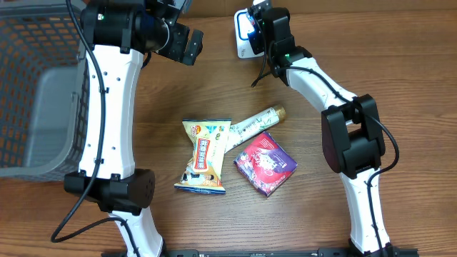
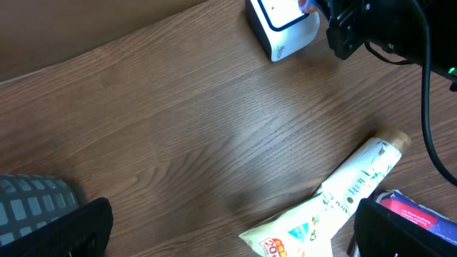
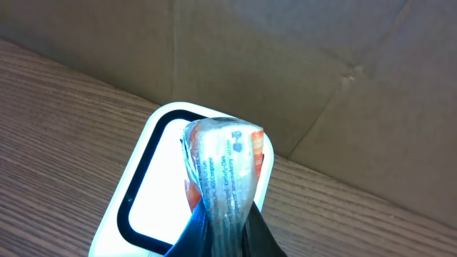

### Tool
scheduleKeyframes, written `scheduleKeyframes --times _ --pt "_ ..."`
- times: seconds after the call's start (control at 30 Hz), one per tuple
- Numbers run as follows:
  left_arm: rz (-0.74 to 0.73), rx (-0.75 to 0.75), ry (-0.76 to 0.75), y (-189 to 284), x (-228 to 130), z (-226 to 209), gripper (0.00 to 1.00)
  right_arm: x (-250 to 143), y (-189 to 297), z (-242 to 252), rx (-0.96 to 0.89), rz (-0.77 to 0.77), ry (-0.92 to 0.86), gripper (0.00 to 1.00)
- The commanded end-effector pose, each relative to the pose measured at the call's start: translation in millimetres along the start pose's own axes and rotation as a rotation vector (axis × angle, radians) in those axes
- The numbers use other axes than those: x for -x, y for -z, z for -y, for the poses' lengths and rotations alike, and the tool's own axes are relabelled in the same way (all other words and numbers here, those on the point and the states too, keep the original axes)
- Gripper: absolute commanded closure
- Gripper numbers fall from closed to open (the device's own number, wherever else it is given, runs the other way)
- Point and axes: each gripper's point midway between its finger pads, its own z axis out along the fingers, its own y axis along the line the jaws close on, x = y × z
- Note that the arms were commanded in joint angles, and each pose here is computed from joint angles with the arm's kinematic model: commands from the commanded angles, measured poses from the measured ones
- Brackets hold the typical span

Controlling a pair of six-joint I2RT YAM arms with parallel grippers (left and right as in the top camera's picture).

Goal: Scan the item barcode

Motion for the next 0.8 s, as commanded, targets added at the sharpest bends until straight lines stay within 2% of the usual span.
scheduleKeyframes --times 0.0,0.37,0.6,0.77 --pt "0.013 0.008 0.016 5.3 1.6 -2.1 0.00 22.9 4.1 1.7 -0.013 0.048 0.039 0.96" --pt "0.013 0.008 0.016 5.3 1.6 -2.1 0.00 7.5 5.6 -1.0 -0.025 -0.023 0.083 0.96" --pt "0.013 0.008 0.016 5.3 1.6 -2.1 0.00 52.9 45.3 6.1 -0.054 -0.017 0.096 0.96" --pt "0.013 0.008 0.016 5.3 1.6 -2.1 0.00 69.4 100.7 20.8 -0.078 -0.115 -0.084 0.96"
